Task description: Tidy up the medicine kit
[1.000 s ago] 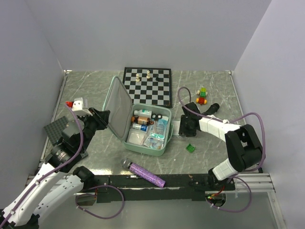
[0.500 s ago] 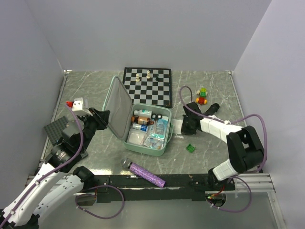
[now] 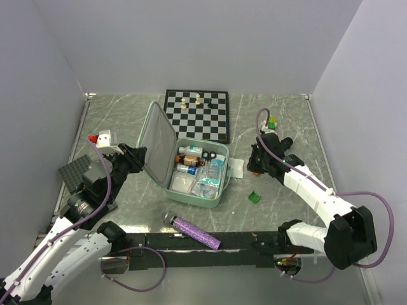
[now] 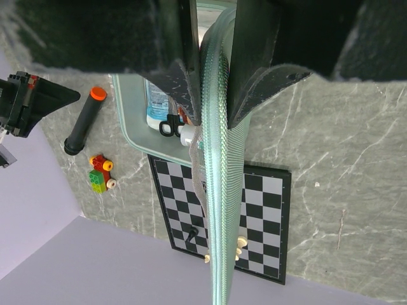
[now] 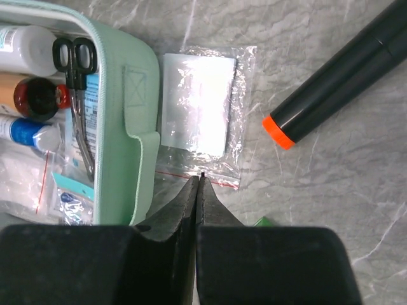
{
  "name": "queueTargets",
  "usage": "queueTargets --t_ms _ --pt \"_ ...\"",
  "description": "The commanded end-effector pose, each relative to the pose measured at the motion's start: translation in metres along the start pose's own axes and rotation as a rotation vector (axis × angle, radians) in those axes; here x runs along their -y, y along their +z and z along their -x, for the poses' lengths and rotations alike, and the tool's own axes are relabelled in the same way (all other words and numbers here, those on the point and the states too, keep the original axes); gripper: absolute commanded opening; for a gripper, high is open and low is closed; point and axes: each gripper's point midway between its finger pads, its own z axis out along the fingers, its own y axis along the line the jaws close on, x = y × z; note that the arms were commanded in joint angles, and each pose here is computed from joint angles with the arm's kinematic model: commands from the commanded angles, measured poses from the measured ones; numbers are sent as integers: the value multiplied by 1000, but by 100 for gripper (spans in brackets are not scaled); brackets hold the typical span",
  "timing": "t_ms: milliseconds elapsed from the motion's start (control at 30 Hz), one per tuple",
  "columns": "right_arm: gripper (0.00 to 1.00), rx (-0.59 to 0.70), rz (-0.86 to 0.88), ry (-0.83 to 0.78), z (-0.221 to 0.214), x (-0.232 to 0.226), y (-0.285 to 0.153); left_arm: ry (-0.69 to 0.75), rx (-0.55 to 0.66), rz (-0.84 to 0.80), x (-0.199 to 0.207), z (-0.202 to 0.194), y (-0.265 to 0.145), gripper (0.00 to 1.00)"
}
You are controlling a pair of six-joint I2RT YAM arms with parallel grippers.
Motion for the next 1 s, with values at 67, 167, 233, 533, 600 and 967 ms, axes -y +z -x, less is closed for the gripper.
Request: queueTargets --t_ms 67,167,233,533,600,967 --pt "30 -118 55 -73 -14 -11 14 -17 7 -15 4 0 5 28" --pt "49 -164 52 -48 -30 -8 32 -22 -5 -16 4 -5 6 29" --pt "54 -168 34 -35 -32 -5 43 -26 -10 -14 3 -8 6 29" --pt "57 -201 -93 -34 -36 12 78 -47 -37 -16 3 -16 7 30" --pt "56 -215 -121 -35 -39 17 82 -47 -40 -12 3 -16 8 30" --pt "23 -302 -136 -30 -67 24 94 -40 -37 -13 4 -14 10 31"
